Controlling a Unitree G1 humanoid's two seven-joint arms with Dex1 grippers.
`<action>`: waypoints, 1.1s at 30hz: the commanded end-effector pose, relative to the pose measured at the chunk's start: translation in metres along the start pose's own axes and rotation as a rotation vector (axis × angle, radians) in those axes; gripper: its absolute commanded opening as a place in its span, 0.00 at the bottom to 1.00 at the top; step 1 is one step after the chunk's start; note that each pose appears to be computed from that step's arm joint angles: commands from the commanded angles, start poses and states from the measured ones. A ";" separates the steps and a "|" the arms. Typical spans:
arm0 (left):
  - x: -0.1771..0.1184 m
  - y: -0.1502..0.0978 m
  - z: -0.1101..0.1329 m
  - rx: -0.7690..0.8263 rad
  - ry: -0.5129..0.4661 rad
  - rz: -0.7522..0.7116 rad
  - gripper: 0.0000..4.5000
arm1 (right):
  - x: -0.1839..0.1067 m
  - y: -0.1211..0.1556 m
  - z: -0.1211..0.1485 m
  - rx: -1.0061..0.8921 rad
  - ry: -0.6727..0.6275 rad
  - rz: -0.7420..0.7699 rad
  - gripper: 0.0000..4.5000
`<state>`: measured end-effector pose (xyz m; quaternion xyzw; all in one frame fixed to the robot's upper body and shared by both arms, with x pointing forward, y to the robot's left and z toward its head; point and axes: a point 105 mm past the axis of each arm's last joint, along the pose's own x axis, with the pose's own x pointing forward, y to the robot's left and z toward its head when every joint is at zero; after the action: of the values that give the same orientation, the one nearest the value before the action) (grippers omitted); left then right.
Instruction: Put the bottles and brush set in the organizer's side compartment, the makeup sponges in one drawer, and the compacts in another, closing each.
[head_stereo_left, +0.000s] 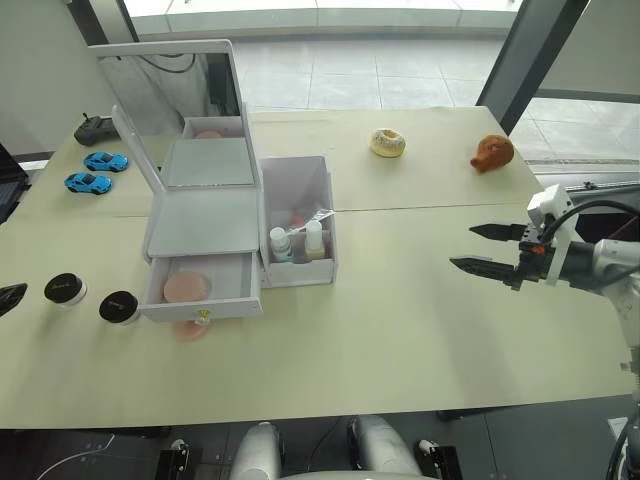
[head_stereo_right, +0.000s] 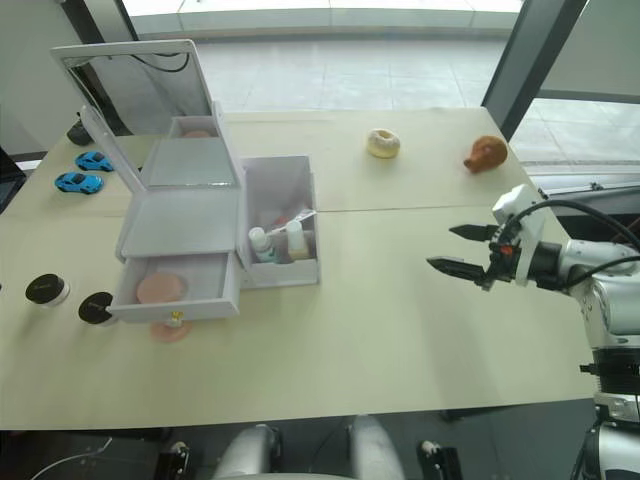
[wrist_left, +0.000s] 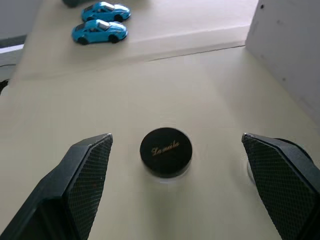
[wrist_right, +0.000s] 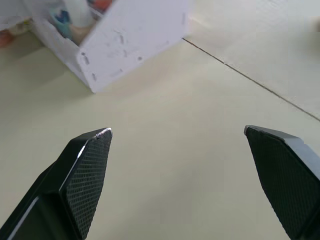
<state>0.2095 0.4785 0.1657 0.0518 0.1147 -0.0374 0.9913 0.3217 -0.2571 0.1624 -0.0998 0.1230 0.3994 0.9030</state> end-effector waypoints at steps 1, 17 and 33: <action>-0.011 0.007 0.008 0.042 -0.047 0.044 0.99 | -0.018 -0.022 0.002 -0.032 -0.056 -0.124 1.00; -0.010 -0.090 0.019 0.116 -0.013 -0.261 0.99 | 0.038 0.089 0.104 -0.161 -0.094 0.505 1.00; -0.034 -0.157 -0.063 0.002 0.115 -0.173 0.99 | 0.037 0.150 0.158 -0.339 -0.092 0.771 1.00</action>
<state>0.1394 0.3390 0.0940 0.0284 0.1861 -0.1212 0.9746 0.2612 -0.0839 0.2811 -0.1657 0.0579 0.7300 0.6605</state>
